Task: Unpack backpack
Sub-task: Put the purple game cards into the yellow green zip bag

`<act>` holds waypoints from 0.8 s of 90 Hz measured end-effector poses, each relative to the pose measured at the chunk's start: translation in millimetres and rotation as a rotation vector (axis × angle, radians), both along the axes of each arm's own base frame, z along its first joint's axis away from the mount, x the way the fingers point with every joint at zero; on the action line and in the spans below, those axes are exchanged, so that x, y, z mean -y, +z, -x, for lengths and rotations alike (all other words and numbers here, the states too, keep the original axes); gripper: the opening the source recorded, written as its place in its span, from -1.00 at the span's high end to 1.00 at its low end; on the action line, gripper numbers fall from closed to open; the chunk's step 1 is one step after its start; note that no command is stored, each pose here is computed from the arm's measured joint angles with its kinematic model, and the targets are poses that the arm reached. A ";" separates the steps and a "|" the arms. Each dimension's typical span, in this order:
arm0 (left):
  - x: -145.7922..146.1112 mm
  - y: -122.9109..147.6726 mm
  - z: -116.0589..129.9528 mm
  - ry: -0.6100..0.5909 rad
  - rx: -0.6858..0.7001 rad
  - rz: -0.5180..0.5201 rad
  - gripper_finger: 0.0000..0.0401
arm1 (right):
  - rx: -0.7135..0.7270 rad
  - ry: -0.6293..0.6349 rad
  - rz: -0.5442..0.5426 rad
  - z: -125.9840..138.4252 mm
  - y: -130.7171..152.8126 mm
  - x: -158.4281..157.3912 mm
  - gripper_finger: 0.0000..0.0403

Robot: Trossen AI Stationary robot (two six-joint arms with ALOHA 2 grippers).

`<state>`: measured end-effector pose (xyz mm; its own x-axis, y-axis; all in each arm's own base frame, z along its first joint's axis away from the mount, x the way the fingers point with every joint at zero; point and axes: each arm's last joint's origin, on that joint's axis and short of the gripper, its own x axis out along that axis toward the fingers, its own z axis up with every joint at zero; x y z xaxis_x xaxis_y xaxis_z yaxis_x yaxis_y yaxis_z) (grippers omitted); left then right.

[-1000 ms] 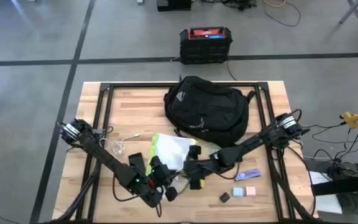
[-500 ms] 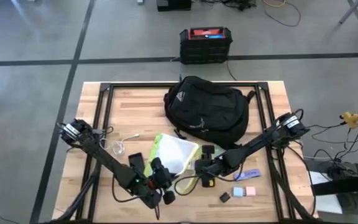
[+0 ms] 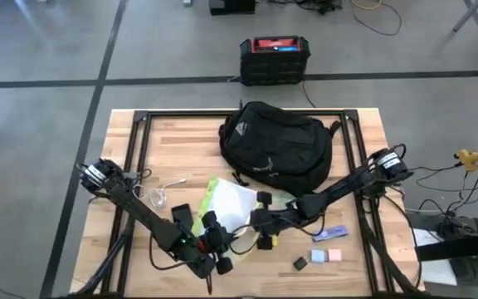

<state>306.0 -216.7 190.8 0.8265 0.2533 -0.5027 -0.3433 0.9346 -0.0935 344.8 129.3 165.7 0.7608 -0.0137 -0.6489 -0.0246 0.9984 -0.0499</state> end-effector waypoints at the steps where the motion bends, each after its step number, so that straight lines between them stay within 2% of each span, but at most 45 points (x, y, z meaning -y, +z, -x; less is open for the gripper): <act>1: 0.0 0.0 0.0 0.000 0.000 0.000 1.00 | -0.012 0.004 -0.002 0.8 -0.9 -0.1 0.99; 15: -0.1 -0.1 0.1 0.000 -0.001 -0.001 1.00 | -0.145 0.130 -0.119 5.0 -17.8 -4.5 0.99; 24: 0.0 -0.1 0.1 -0.008 -0.005 -0.012 1.00 | -0.194 0.149 -0.117 5.6 -31.9 -8.7 1.00; 30: 0.3 -0.4 0.2 -0.021 -0.014 -0.007 1.00 | -0.194 0.041 -0.042 5.3 -37.7 -5.4 1.00; 39: 1.1 -1.2 0.5 -0.046 -0.033 0.010 1.00 | -0.146 -0.257 0.177 8.9 -39.8 9.3 1.00; 45: 1.8 -1.6 0.7 -0.061 -0.041 0.021 1.00 | -0.114 -0.321 0.243 9.6 -37.5 12.8 1.00; 61: 2.8 -1.9 1.3 -0.078 -0.051 0.025 1.00 | -0.121 -0.200 0.182 7.8 -30.9 7.5 1.00; 72: 2.5 -2.0 1.2 -0.077 -0.052 0.023 1.00 | -0.149 0.013 0.044 4.5 -29.6 -0.4 1.00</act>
